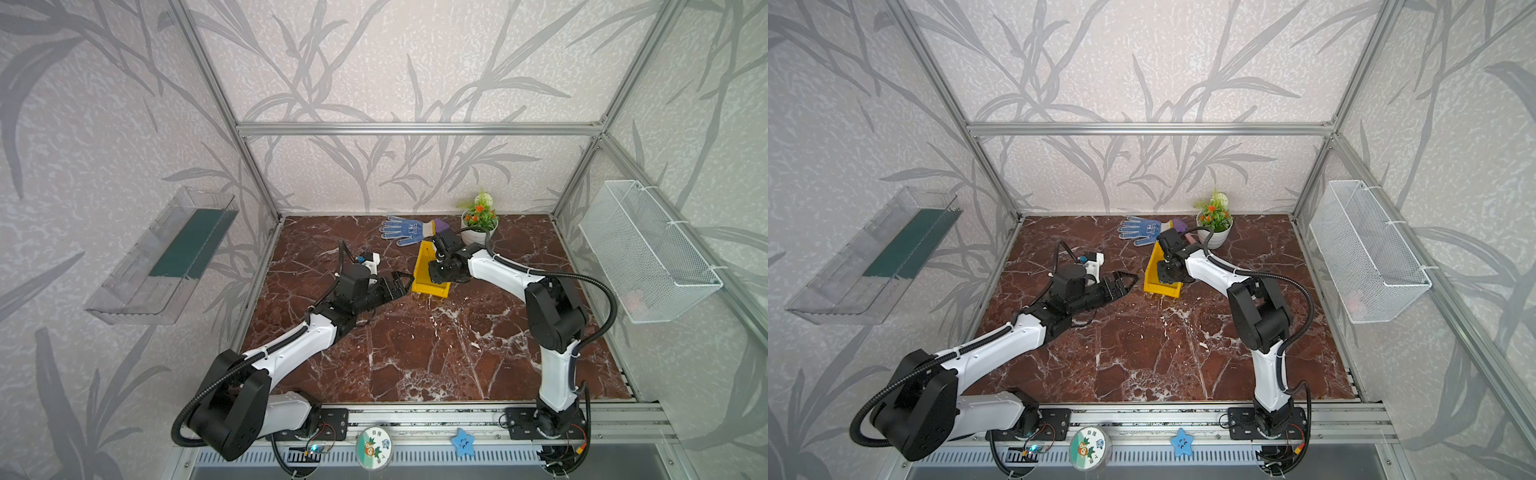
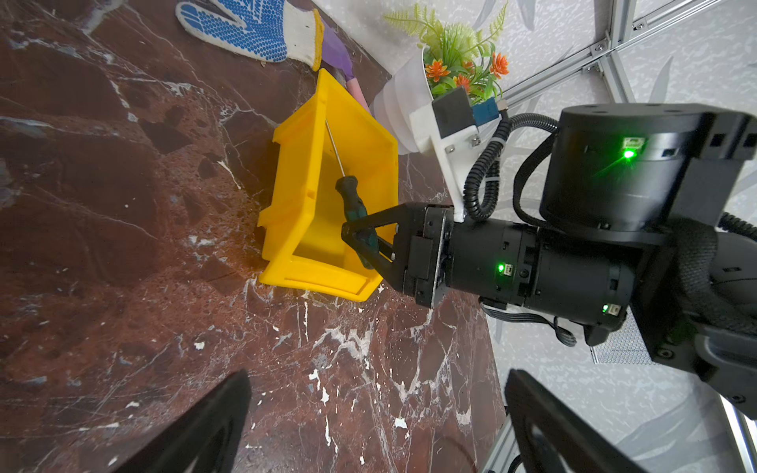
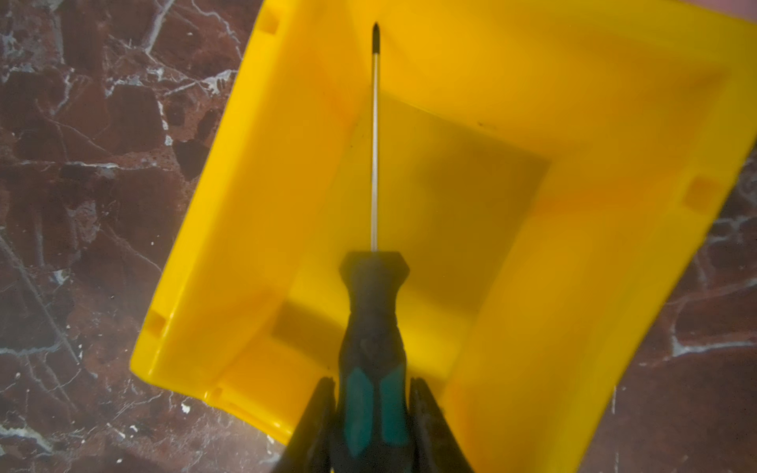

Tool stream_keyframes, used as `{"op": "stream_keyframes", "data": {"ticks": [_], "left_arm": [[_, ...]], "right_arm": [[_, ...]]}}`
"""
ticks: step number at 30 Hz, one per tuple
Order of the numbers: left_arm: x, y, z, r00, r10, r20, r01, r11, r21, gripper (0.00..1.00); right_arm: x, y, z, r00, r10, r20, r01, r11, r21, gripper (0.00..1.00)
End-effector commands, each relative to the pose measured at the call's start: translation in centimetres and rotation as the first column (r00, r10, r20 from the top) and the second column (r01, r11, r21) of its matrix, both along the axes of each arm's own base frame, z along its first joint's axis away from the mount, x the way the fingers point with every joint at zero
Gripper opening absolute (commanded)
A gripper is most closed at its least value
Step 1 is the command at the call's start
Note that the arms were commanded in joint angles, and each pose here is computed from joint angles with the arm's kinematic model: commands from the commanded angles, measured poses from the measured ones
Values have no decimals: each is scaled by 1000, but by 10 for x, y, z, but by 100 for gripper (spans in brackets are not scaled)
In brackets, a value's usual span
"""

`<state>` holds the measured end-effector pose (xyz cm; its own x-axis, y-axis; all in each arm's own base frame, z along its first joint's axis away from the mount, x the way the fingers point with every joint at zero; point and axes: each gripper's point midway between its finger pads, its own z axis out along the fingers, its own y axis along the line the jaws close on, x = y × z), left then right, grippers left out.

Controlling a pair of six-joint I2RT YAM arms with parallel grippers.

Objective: Put the screwdriver in the bin
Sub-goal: Place the screwdriver into the bin.

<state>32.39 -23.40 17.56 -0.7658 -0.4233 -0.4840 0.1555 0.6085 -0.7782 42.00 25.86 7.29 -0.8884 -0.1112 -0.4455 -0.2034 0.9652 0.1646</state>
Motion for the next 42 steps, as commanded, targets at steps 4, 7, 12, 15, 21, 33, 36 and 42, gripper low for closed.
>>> {"op": "stream_keyframes", "data": {"ticks": [4, 7, 12, 15, 21, 33, 36, 42], "left_arm": [[2, -3, 3, 1000, -8, 8, 8, 1000, 4, 99], [1, -2, 1, 1000, -9, 3, 9, 1000, 10, 99], [-1, 1, -2, 1000, 1, 0, -1, 1000, 18, 99], [-1, 1, -2, 1000, 2, -3, -2, 1000, 15, 99], [-2, 2, -2, 1000, 3, -7, -3, 1000, 17, 99], [0, 11, 8, 999, 40, 20, -41, 998, 43, 99], [0, 11, 15, 999, 38, 32, -39, 998, 55, 99], [8, 29, 37, 990, 106, 96, -117, 986, 122, 99]], "right_arm": [[8, -9, -9, 1000, -11, 4, 12, 997, -76, 3], [10, -9, -13, 1000, 18, -1, -18, 994, -105, 6], [10, -14, -15, 999, 35, -4, -36, 988, -147, 13], [12, -17, -13, 999, 41, 6, -40, 985, -170, 17], [9, -18, -7, 998, 54, 16, -50, 981, -189, 27], [7, -12, 35, 993, 73, 90, -58, 986, -159, 43], [8, -12, 47, 991, 75, 108, -58, 987, -152, 44], [2, -11, 95, 976, 93, 199, -75, 993, -96, 50]]}}
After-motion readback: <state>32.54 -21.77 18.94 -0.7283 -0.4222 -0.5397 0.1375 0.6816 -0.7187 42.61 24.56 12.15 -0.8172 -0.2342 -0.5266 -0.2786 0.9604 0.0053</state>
